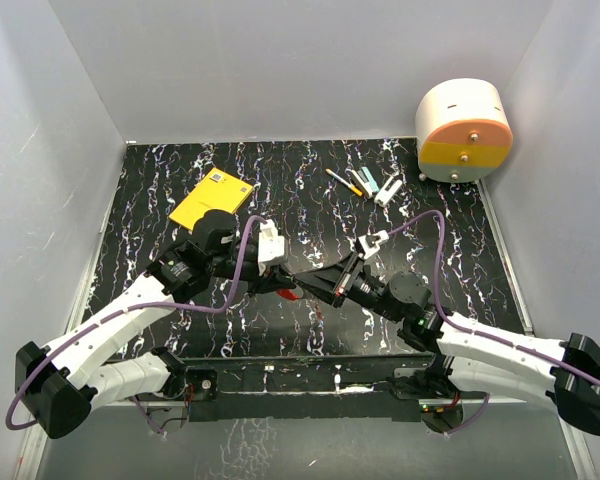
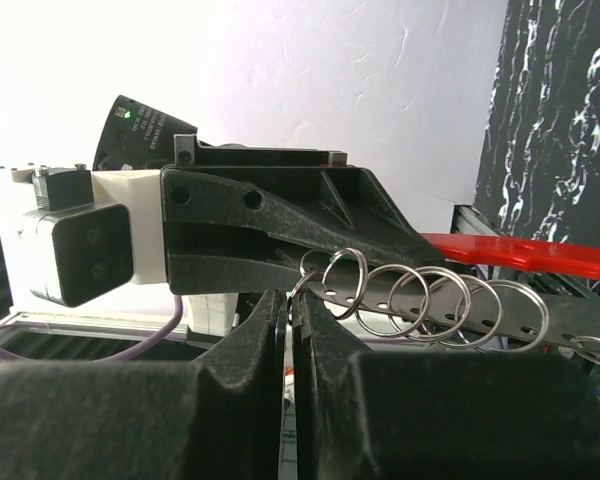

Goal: Put the keys on the keyring

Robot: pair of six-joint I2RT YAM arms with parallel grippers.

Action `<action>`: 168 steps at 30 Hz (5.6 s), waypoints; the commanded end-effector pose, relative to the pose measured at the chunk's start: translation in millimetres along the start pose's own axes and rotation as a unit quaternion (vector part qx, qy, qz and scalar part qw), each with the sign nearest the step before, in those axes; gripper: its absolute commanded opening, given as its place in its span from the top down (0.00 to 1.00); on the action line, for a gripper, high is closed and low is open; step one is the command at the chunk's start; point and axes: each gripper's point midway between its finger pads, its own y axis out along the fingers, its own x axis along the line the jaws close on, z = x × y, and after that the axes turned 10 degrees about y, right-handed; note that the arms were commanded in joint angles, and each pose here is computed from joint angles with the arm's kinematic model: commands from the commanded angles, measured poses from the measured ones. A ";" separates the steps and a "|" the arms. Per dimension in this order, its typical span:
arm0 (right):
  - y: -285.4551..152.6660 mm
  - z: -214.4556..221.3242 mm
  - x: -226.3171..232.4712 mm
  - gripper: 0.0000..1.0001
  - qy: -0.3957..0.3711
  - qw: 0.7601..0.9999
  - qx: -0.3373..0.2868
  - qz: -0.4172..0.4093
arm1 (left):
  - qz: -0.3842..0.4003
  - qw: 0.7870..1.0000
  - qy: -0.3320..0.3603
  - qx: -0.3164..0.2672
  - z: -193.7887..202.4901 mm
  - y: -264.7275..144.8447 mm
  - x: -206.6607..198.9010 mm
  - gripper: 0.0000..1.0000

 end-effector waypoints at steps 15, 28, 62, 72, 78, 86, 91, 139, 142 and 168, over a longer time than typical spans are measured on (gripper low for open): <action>16.5 -0.3 6.5 0.92 -0.068 0.997 -0.021 0.040 | 0.051 0.995 0.036 -0.083 -53.5 -7.5 -14.1 0.88; 7.5 -20.7 21.5 0.92 -0.101 0.990 -0.088 0.052 | -0.018 0.999 0.039 -0.020 -41.1 -20.7 3.1 0.58; 17.6 -24.4 40.9 0.92 -0.099 0.988 -0.115 0.022 | -0.068 0.992 -0.090 0.050 26.1 -0.5 13.3 0.32; 19.7 -20.3 41.4 0.92 -0.099 0.989 -0.108 0.017 | -0.059 0.995 -0.075 0.032 21.9 4.2 14.3 0.33; 19.4 -20.5 36.5 0.92 -0.097 0.989 -0.108 0.019 | -0.055 0.996 -0.068 0.031 19.4 4.0 14.2 0.46; 15.3 -24.3 35.8 0.92 -0.098 0.988 -0.118 0.020 | -0.054 0.996 -0.057 0.030 17.2 2.6 14.1 0.67; 12.5 -27.0 34.4 0.92 -0.096 0.987 -0.124 0.022 | -0.057 0.997 -0.049 0.032 16.5 1.2 15.6 1.00; -116.8 -117.9 -12.2 0.13 -0.159 0.883 -0.368 0.243 | 0.013 0.989 -0.044 0.139 50.4 110.3 172.7 1.00; -120.2 -118.2 -8.0 0.10 -0.165 0.881 -0.369 0.245 | 0.017 0.990 -0.060 0.123 50.7 123.3 173.2 1.00; -108.3 -114.2 -31.6 0.02 -0.210 0.838 -0.336 0.376 | -0.028 0.986 -0.123 0.108 -32.6 70.7 124.0 0.09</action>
